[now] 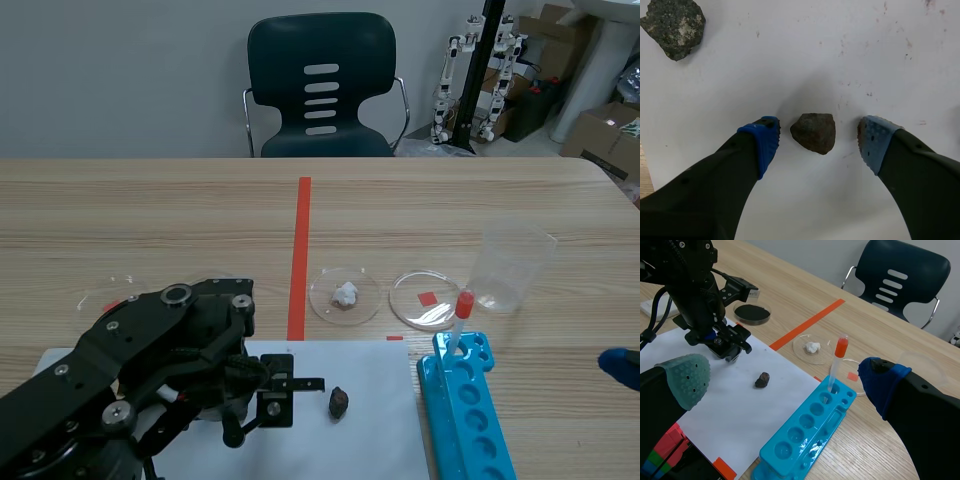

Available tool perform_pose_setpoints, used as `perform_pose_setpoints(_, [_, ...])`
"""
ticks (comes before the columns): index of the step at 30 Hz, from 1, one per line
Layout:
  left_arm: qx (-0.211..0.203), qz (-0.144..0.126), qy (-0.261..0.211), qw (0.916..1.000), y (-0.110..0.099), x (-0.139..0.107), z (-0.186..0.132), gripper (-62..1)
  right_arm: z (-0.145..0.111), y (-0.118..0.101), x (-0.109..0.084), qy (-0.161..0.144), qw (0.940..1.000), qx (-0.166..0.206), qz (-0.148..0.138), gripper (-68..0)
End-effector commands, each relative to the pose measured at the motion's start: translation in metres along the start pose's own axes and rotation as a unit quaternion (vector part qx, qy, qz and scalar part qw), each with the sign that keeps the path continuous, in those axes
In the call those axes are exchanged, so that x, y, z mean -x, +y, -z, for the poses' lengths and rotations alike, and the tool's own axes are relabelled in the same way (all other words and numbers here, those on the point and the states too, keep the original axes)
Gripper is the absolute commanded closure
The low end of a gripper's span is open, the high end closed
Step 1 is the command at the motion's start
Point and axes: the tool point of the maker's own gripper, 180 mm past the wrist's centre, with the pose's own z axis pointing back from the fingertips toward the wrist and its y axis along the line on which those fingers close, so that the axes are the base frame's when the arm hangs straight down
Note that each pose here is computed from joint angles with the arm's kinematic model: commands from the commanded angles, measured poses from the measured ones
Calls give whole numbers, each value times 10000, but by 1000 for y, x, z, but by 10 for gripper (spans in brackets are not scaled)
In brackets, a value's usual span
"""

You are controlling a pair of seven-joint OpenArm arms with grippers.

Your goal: Pick up the middle mineral with the left hand

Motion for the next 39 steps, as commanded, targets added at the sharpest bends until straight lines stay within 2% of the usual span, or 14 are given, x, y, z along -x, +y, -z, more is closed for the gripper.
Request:
perform_pose_setpoints(1, [29, -37, -40, 10000, -3, -5, -2, -305, 2, -2, -6, -118, 9999, 12, -3, -621])
perform_pose_setpoints(13, [29, -37, -23, 10000, -3, -5, -2, -85, 2, -2, -6, -118, 9999, 12, -3, -621])
perform_pose_setpoints(23, [24, -24, -123, 9999, 0, -4, -3, -85, 2, -2, -6, -118, 9999, 12, -3, -621])
perform_pose_setpoints(26, [63, -9, -541, 9985, 3, -12, -10, -85, 2, -2, -6, -117, 9999, 11, -5, -621])
perform_pose_setpoints(29, [104, 21, -1285, 9916, 8, -30, -23, -85, 2, -2, -6, -117, 9999, 11, -5, -621])
perform_pose_setpoints(32, [89, 92, -1692, 9855, 16, -39, -34, -85, 2, -2, -6, -117, 9999, 11, -5, -621])
perform_pose_setpoints(37, [34, 351, -2467, 9685, 34, -59, -58, -85, 2, -2, -6, -117, 9999, 11, -5, -621])
perform_pose_setpoints(39, [134, 644, -2773, 9585, 35, -65, -68, -85, 2, -2, -6, -117, 9999, 11, -5, -621])
